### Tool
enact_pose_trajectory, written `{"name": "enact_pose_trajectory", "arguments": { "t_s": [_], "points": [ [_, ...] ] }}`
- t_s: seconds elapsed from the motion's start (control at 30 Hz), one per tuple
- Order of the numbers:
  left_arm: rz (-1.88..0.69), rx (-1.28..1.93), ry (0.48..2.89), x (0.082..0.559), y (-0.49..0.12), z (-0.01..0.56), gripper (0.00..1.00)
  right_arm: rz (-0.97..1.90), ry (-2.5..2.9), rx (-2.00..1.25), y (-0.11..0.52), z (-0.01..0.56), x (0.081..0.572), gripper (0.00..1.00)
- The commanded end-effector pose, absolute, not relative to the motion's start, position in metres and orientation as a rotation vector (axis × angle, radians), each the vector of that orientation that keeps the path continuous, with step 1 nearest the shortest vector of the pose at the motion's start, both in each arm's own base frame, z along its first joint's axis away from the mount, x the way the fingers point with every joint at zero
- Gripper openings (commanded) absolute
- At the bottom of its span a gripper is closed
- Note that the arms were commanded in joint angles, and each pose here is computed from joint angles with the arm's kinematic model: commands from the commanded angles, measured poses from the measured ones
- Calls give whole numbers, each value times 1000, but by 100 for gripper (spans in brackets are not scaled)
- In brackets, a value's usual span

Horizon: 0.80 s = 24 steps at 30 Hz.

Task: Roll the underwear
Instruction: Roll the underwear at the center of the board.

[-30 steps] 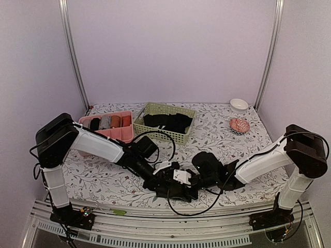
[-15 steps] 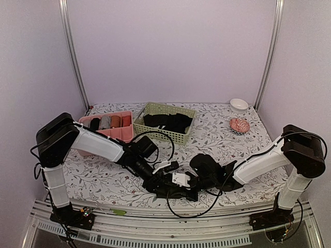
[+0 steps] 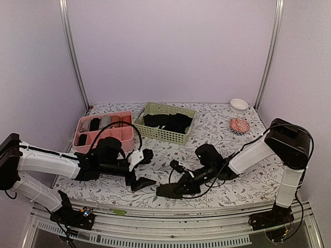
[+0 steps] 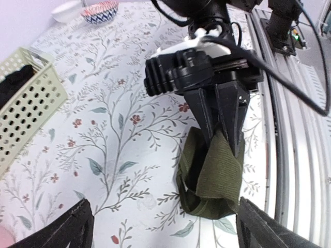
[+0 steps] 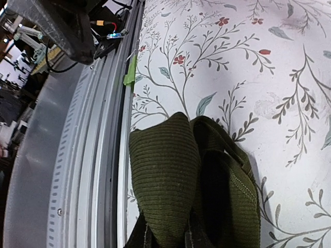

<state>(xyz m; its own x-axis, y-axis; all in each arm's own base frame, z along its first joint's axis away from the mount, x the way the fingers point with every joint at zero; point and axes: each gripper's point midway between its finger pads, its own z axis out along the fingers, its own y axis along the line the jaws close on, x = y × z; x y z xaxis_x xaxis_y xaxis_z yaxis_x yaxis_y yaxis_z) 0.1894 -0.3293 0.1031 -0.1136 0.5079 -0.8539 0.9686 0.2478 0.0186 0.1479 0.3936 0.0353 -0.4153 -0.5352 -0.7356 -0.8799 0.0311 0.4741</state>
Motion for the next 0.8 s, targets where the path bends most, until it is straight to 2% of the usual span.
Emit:
{"name": "enact_pose_trajectory", "arguments": {
  "t_s": [0.0,0.13,0.33,0.77],
  "points": [
    [-595,1299,1526,190,-325,135,96,1609,2196,-1342,388,26,137,0],
    [-536,1352,1433,168,-331,137,96,1731,2296,-1289,388,21,138,0],
    [-444,1499,1382,142,-348,106,95,1867,2422,-1167,383,7,147,0],
    [-352,1697,1337,133,-390,63,75,1889,2528,-1083,375,-12,149,0]
  ]
}}
